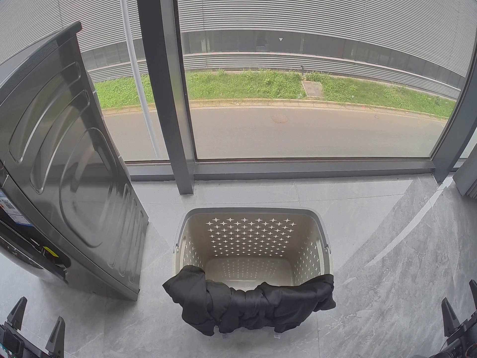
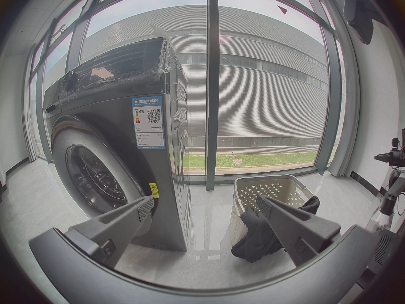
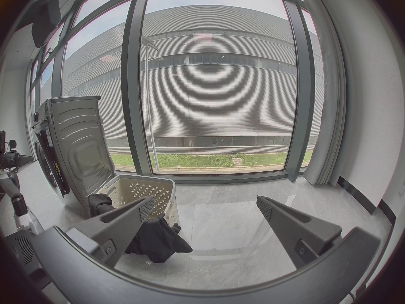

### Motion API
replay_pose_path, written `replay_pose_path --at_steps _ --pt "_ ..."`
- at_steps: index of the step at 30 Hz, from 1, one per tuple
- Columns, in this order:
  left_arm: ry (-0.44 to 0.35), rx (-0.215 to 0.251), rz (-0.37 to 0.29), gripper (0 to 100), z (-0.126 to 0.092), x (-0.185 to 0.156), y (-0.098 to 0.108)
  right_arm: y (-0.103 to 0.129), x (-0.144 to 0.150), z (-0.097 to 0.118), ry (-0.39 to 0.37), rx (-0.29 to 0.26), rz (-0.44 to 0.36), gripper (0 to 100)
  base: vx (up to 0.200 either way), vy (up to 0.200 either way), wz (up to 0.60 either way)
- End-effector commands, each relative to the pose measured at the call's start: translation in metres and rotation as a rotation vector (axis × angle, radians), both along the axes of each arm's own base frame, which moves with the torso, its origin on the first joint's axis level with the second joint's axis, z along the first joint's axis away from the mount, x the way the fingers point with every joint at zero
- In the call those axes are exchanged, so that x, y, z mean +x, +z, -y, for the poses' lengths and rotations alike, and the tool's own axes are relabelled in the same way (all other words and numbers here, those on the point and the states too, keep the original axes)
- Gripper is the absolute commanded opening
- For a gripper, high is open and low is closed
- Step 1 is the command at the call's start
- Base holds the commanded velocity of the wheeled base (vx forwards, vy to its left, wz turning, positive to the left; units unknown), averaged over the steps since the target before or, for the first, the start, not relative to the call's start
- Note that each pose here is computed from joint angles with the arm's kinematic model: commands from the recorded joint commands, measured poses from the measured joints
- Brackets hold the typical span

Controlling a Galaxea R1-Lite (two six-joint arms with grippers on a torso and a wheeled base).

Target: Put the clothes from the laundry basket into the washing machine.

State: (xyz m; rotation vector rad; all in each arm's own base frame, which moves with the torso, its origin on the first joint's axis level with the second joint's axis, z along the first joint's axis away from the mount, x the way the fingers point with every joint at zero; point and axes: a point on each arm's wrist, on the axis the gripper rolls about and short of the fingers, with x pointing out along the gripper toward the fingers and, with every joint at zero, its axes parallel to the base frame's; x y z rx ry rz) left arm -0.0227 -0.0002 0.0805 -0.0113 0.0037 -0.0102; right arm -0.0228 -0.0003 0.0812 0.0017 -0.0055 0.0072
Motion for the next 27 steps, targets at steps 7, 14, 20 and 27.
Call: replay_pose_path --at_steps 7,14,20,27 --pt "-0.004 -0.003 -0.001 100 0.0001 0.0000 -0.0048 -0.0050 0.0008 0.0000 0.000 0.000 -0.012 100 0.000 0.200 0.00" --pt "-0.004 -0.003 -0.003 100 0.0001 0.0001 -0.0052 -0.0050 0.0008 0.0000 0.000 0.000 -0.012 100 0.000 0.200 0.00" --pt "-0.004 -0.003 -0.003 100 0.0001 0.0001 -0.0052 -0.0050 0.0008 0.0000 -0.001 0.000 -0.012 100 0.000 0.200 0.00" --pt "-0.004 -0.001 -0.003 100 0.0001 0.0001 -0.0052 -0.0050 0.0008 0.0000 0.000 0.000 -0.012 100 0.000 0.114 0.00"
